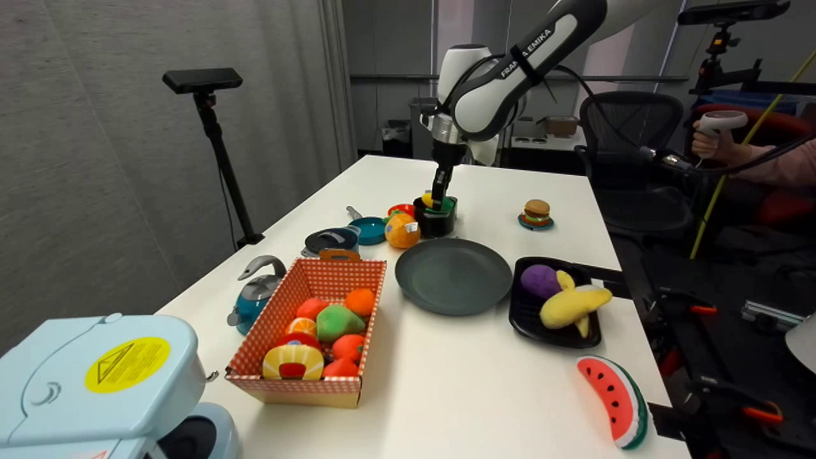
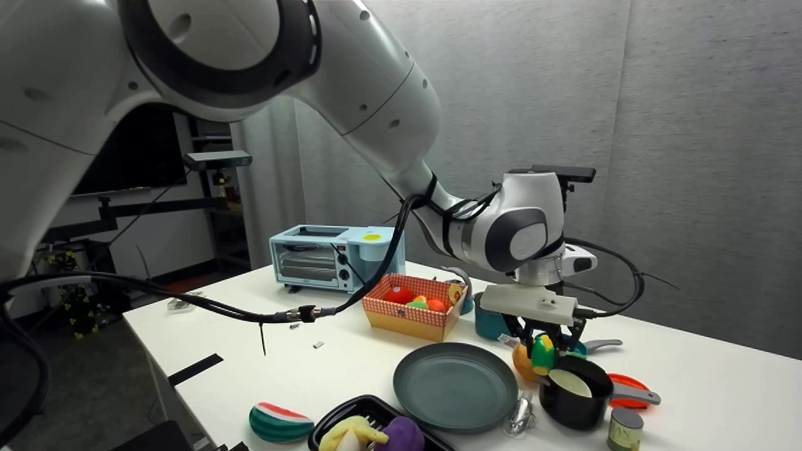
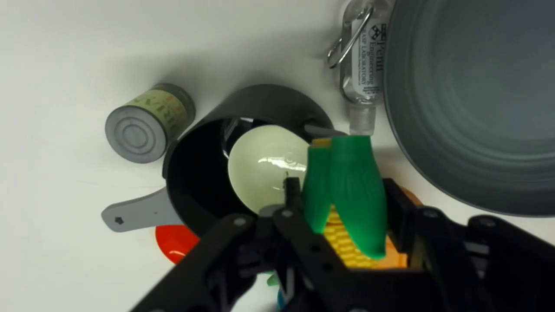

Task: Pick the yellow and green object and put it in the cup

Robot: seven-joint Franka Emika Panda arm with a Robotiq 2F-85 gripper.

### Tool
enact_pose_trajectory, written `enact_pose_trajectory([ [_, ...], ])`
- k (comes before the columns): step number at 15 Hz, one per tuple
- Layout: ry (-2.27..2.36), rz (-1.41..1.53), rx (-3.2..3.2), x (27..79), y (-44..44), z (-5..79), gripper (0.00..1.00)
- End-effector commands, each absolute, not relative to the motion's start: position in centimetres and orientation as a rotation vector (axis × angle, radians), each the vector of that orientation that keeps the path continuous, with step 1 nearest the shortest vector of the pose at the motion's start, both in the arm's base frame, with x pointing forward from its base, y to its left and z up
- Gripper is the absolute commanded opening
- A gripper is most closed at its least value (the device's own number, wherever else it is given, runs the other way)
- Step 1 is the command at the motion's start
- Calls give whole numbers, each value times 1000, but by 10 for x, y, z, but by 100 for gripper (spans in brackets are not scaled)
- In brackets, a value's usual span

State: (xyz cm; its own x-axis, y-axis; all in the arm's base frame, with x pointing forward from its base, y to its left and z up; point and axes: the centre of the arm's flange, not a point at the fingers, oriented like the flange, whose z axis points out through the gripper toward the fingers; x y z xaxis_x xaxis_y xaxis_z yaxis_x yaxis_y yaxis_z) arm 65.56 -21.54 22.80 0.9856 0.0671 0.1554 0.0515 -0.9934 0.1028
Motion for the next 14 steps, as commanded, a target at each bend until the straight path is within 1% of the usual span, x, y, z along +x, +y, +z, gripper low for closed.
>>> enact_pose_trajectory([
  [1,-29,257,3029,684,-229,228,22],
  [8,-124,284,3007,691,-243,227,22],
  [9,-123,277,3006,690,-244,226,72],
  [10,-124,269,3006,688,-244,225,73],
  [11,-120,257,3008,687,-244,224,78],
  [12,-115,251,3007,685,-243,223,87],
  [14,-112,236,3014,681,-241,223,99],
])
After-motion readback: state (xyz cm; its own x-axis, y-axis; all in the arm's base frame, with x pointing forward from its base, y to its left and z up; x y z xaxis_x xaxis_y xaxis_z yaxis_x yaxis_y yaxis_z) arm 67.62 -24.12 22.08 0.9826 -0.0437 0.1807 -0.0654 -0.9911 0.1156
